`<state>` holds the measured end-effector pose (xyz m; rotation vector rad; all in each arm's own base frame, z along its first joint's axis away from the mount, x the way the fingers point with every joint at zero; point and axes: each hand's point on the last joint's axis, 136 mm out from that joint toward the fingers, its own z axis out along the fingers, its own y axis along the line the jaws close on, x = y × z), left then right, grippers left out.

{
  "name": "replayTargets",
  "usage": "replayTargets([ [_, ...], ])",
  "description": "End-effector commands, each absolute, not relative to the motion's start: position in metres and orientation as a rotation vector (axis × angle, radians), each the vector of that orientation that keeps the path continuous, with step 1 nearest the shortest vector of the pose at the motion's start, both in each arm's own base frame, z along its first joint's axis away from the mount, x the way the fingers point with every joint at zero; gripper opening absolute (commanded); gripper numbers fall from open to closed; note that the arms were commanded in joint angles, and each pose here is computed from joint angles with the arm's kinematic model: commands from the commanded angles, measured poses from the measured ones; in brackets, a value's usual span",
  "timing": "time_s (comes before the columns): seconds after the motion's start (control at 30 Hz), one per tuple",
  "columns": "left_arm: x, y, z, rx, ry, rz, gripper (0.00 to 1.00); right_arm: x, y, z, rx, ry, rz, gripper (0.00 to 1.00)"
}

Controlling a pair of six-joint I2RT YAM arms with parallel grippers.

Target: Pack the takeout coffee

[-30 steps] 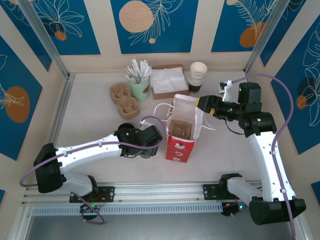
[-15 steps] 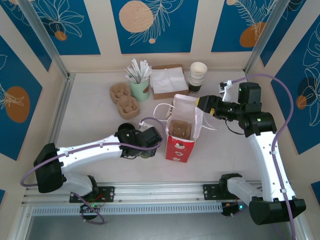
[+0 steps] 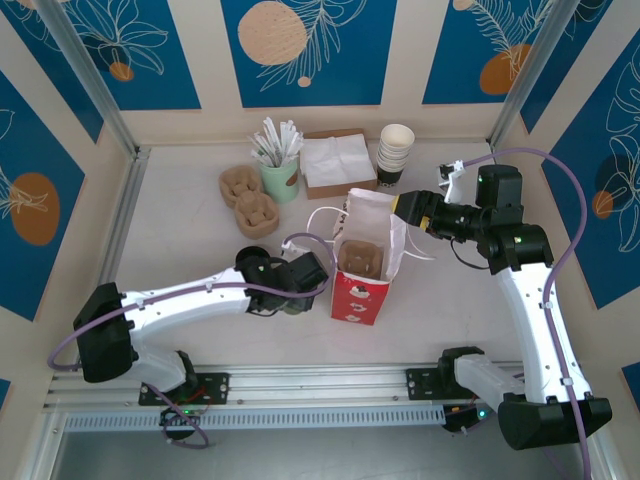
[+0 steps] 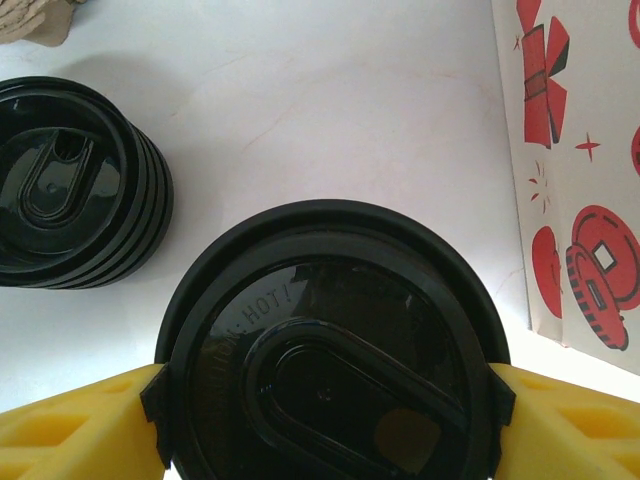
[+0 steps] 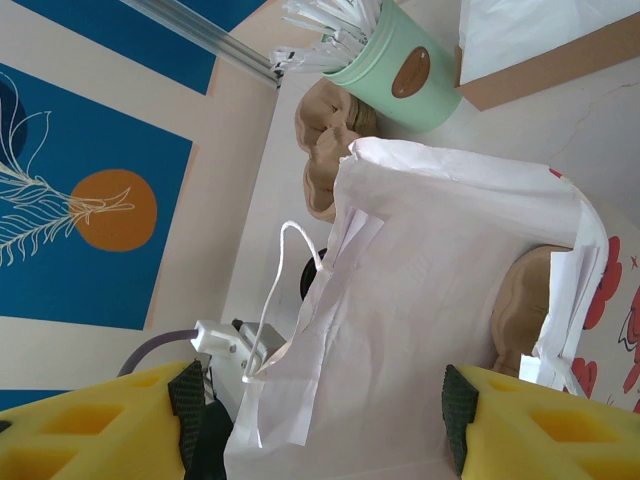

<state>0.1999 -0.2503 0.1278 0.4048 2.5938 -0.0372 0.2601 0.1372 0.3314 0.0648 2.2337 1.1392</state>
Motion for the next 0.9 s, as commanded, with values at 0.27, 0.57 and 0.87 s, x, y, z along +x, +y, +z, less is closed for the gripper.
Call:
replayTargets([
  [0.27, 0.180, -0.240, 0.090, 0.455, 2.715, 0.036, 0.69, 0.256, 0.140, 0.326, 0.058, 2.263, 1.160, 0.67],
  [0.57, 0.183, -0.247, 0.110, 0.446, 2.671, -0.043, 0.67, 0.258, 0.140, 0.326, 0.053, 2.260, 1.151, 0.67],
  [0.87, 0.192, -0.247, 0.161, 0.438, 2.555, -0.131, 0.66, 0.277, 0.118, 0.351, -0.104, 2.193, 0.869, 0.69],
])
